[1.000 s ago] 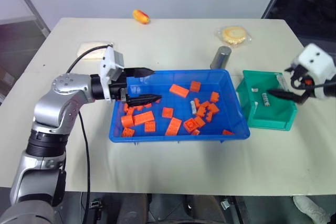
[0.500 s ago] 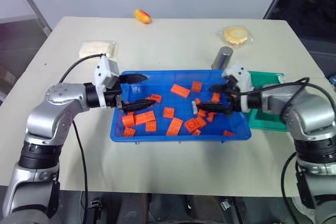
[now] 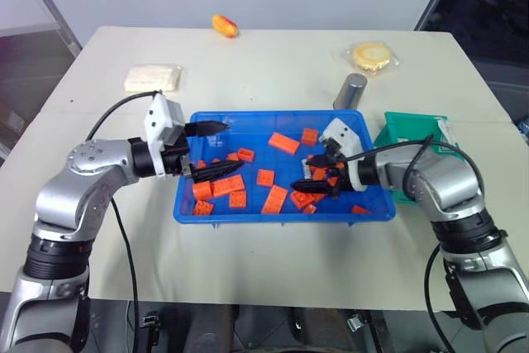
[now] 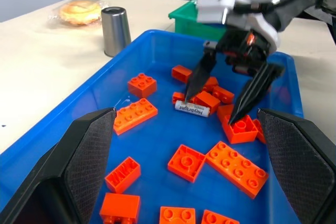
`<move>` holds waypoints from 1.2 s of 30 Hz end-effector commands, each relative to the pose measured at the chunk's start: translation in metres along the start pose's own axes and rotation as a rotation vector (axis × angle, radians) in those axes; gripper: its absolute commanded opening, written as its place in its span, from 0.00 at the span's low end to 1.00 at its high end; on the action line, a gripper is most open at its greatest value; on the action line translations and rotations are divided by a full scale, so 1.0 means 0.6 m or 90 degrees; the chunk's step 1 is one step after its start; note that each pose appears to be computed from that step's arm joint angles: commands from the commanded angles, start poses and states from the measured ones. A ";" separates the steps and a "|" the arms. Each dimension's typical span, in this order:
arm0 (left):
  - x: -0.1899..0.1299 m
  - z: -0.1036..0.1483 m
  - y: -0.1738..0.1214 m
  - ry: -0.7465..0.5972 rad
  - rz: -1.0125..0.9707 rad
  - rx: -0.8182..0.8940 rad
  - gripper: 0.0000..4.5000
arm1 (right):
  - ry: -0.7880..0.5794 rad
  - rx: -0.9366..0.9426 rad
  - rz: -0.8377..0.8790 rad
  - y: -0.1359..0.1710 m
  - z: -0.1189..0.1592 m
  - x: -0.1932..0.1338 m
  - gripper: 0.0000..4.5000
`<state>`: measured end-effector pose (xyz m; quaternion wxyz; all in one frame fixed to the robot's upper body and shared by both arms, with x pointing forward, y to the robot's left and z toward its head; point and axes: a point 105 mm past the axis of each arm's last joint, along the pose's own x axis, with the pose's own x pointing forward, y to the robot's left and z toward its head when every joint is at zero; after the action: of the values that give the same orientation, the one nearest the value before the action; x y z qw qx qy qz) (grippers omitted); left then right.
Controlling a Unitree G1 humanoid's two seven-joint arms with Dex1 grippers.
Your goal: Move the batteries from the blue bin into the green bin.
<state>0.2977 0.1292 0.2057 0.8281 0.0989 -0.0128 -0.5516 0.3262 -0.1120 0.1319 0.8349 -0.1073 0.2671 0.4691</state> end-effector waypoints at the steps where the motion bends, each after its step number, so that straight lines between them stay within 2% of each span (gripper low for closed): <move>1: -0.005 0.017 -0.003 -0.011 0.006 0.028 1.00 | -0.002 -0.026 -0.017 -0.008 0.013 -0.002 1.00; 9: -0.002 0.014 -0.003 -0.011 0.008 0.029 1.00 | 0.038 -0.058 -0.038 -0.020 -0.001 0.009 1.00; 17: 0.001 0.013 -0.005 -0.015 0.007 0.027 1.00 | 0.033 -0.097 -0.077 -0.038 0.020 0.011 1.00; 26: 0.001 0.013 -0.004 -0.017 0.008 0.029 1.00 | 0.065 -0.106 -0.064 -0.042 -0.001 0.029 1.00; 29: -0.002 0.013 -0.004 -0.015 0.011 0.031 1.00 | 0.066 -0.118 -0.060 -0.039 0.002 0.037 0.82; 30: -0.003 0.013 -0.004 -0.014 0.012 0.031 1.00 | 0.067 -0.123 -0.060 -0.039 0.003 0.039 0.72; 36: -0.006 0.012 -0.005 -0.011 0.015 0.031 1.00 | 0.070 -0.138 -0.055 -0.037 0.005 0.042 0.04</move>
<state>0.2968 0.1284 0.2019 0.8323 0.0954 -0.0136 -0.5459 0.3567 -0.1061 0.1201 0.8260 -0.2271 0.2524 0.4499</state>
